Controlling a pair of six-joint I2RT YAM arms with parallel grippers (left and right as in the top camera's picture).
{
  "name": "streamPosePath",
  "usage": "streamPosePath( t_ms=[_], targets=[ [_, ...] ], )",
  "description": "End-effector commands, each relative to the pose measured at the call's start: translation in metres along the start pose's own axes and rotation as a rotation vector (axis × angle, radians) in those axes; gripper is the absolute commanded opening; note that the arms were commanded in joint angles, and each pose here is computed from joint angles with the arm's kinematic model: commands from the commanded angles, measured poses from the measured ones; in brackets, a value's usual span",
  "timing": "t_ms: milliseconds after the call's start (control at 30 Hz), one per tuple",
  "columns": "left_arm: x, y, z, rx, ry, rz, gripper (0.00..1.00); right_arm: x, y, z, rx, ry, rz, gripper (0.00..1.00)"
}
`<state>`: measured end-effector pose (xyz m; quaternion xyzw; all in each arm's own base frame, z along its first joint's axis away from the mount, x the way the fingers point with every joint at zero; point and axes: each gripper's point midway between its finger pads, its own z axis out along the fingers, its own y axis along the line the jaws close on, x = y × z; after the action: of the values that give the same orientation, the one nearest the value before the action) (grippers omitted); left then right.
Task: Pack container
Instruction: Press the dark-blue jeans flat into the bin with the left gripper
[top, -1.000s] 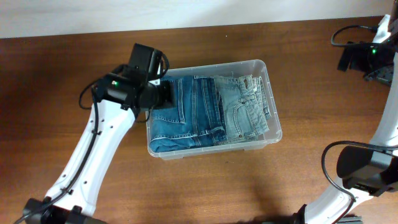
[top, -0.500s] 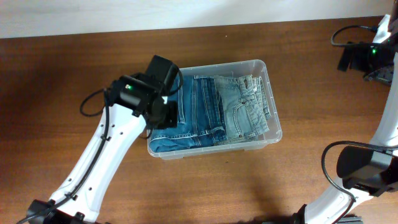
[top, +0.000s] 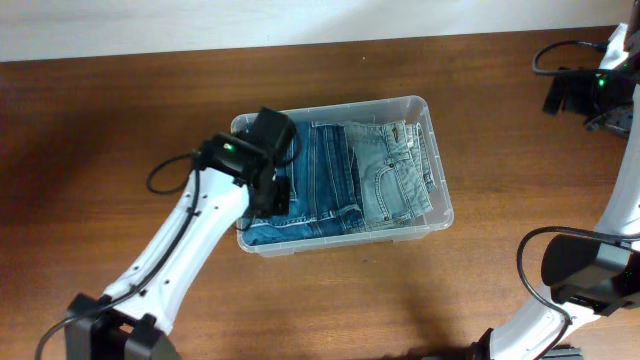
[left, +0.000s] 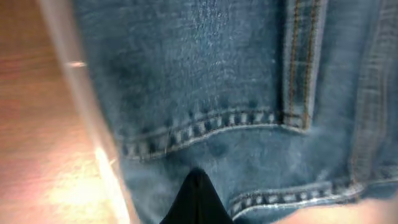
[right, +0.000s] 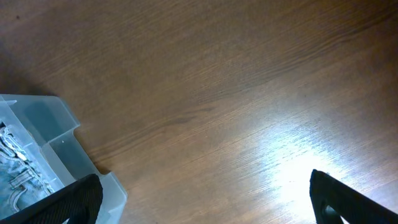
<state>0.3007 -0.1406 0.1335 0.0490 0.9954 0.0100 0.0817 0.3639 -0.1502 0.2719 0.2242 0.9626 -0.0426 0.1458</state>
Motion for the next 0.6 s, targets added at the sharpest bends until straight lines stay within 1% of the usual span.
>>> streamPosePath(
  t_ms=[0,100,200,300,500,567],
  targets=[
    [0.017,0.006,0.031,-0.039,0.058,0.013,0.01,0.000,-0.002,-0.004,0.011,-0.012,0.005,0.98],
    [0.023,0.007,0.048,-0.039,0.057,0.013,0.01,0.000,-0.002,-0.004,0.011,-0.012,0.005,0.98],
    [0.015,0.004,0.045,-0.027,0.028,0.010,0.01,0.000,-0.002,-0.004,0.011,-0.012,0.005,0.98],
    [-0.006,-0.003,0.022,-0.001,-0.039,0.004,0.01,0.000,-0.002,-0.004,0.011,-0.012,0.005,0.98],
    [-0.056,-0.016,-0.041,0.069,-0.218,-0.014,0.01,0.000,-0.002,-0.004,0.011,-0.012,0.005,0.98],
    [-0.070,-0.019,-0.053,0.081,-0.279,-0.022,0.01,0.000,-0.002,-0.004,0.011,-0.012,0.005,0.98]
  ],
)
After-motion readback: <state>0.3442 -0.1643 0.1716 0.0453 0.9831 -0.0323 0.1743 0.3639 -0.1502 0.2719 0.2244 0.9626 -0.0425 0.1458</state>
